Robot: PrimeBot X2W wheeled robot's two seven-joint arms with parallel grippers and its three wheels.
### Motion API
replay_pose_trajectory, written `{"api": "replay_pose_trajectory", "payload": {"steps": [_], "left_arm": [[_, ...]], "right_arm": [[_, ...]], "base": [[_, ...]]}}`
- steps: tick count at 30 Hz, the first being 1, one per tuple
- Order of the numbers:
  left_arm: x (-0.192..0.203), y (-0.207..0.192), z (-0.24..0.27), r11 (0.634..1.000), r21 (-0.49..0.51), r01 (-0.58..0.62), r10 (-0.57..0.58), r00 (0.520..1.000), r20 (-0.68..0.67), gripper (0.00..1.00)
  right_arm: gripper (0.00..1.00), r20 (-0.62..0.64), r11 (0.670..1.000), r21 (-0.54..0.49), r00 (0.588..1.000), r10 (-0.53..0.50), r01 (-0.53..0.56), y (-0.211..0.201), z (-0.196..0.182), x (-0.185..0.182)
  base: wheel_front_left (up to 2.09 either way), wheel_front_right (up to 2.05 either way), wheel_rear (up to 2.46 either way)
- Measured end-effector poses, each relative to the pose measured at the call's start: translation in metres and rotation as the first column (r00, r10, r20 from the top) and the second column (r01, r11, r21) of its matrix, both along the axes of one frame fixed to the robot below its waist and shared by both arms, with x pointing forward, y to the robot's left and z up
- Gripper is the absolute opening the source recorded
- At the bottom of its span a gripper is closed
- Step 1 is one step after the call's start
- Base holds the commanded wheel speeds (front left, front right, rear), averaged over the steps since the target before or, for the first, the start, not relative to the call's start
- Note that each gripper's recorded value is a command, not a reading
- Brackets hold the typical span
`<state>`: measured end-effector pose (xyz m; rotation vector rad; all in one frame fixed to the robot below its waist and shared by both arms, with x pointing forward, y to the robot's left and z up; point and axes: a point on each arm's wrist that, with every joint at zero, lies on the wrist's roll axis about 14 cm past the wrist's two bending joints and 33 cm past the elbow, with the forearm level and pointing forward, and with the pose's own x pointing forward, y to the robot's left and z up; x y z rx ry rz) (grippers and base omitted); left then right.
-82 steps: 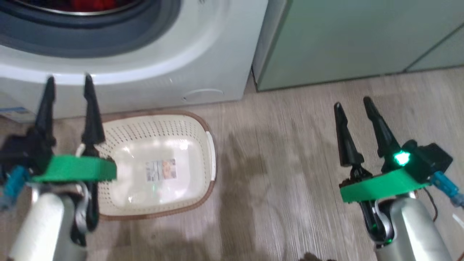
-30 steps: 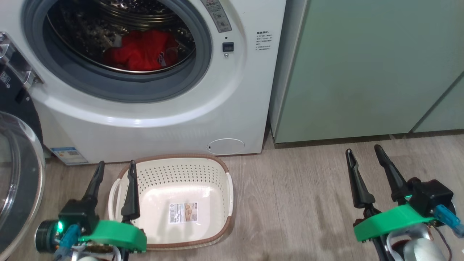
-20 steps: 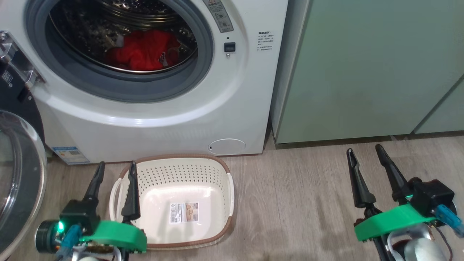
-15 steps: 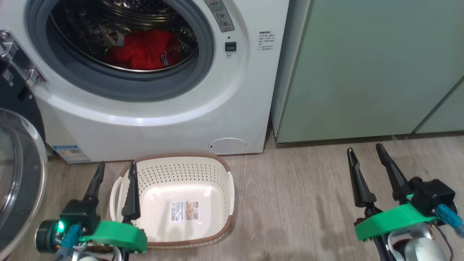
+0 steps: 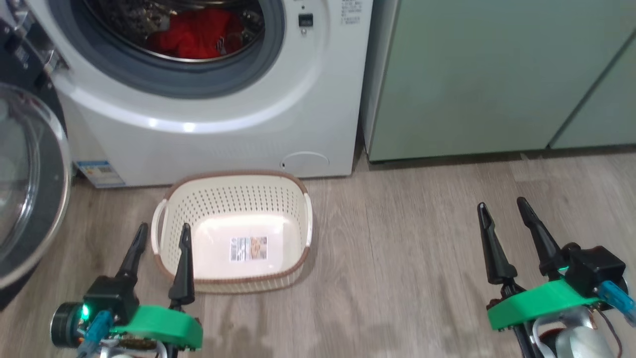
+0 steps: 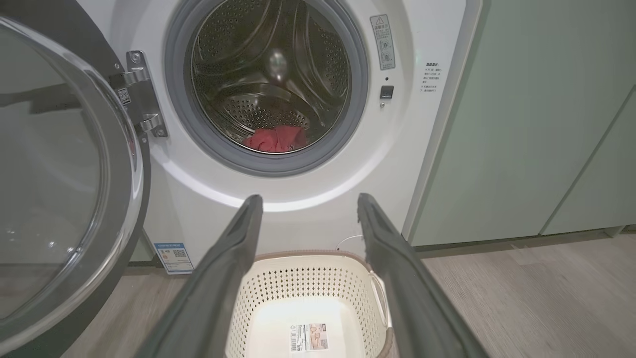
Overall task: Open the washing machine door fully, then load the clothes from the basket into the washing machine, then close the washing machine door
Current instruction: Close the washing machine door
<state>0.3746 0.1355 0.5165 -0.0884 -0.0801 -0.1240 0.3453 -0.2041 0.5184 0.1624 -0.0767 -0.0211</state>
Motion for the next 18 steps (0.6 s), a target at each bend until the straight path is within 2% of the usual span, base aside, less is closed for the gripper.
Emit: {"api": "replay_pose_trajectory", "payload": {"steps": [7, 18], "left_arm": [[-0.0002, 0.0006, -0.0007, 1.000, 0.000, -0.001, 0.001, 1.000, -0.002, 1.00], [-0.0002, 0.0015, 0.0006, 1.000, -0.001, -0.003, 0.003, 1.000, 0.001, 1.00]], "right_arm": [[1.00, -0.004, 1.000, 0.000, 1.000, -0.002, 0.002, -0.0007, -0.0013, 0.0004], [1.00, -0.004, 1.000, 0.008, 1.000, -0.001, 0.001, -0.0002, -0.0018, 0.0009]], "base": [[-0.92, 0.92, 0.00], [0.00, 0.00, 0.00]]}}
